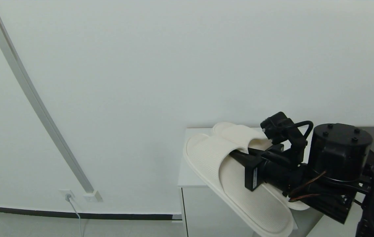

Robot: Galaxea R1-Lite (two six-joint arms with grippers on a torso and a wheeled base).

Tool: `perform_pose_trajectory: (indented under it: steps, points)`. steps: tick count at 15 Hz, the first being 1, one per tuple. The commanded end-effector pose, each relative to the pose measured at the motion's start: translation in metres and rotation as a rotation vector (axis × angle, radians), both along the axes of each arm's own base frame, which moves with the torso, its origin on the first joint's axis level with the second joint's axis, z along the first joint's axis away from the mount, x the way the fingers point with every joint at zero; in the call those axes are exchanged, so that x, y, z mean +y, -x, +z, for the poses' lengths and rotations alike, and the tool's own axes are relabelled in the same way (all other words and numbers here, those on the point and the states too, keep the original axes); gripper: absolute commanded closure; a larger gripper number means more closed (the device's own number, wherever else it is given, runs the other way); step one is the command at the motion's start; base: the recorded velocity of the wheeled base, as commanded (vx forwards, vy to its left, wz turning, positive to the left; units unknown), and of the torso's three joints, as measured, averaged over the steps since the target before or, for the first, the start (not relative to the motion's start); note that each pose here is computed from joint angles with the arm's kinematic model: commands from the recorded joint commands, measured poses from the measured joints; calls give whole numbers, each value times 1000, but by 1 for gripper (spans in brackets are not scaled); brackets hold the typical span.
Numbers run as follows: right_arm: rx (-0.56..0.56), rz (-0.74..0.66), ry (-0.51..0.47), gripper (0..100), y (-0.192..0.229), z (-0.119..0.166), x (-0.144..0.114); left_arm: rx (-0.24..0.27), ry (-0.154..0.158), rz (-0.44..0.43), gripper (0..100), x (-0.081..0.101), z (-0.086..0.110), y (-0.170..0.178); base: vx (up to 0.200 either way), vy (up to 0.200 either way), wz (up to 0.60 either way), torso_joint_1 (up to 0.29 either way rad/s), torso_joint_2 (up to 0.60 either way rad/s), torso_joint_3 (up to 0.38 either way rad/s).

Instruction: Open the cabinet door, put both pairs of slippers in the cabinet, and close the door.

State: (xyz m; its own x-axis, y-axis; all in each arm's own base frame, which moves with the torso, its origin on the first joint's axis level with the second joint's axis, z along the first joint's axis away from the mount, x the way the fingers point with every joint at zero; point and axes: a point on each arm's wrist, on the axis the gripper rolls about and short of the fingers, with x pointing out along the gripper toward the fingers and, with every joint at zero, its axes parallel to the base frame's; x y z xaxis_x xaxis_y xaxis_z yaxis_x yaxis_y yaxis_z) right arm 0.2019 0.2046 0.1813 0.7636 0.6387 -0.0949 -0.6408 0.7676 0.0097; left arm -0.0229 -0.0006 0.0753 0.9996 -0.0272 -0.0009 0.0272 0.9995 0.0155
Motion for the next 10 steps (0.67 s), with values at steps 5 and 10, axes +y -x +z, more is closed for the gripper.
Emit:
perform_pose_trajectory:
  steps: [5,10]
  points:
    - [-47,13,20,100,7,-2,-5,1,2,1,100,0,0,0,0,0,0,0,0,0]
    - [-47,11,20,100,7,-2,-5,1,3,0,100,0,0,0,-200,0,0,2,1,1]
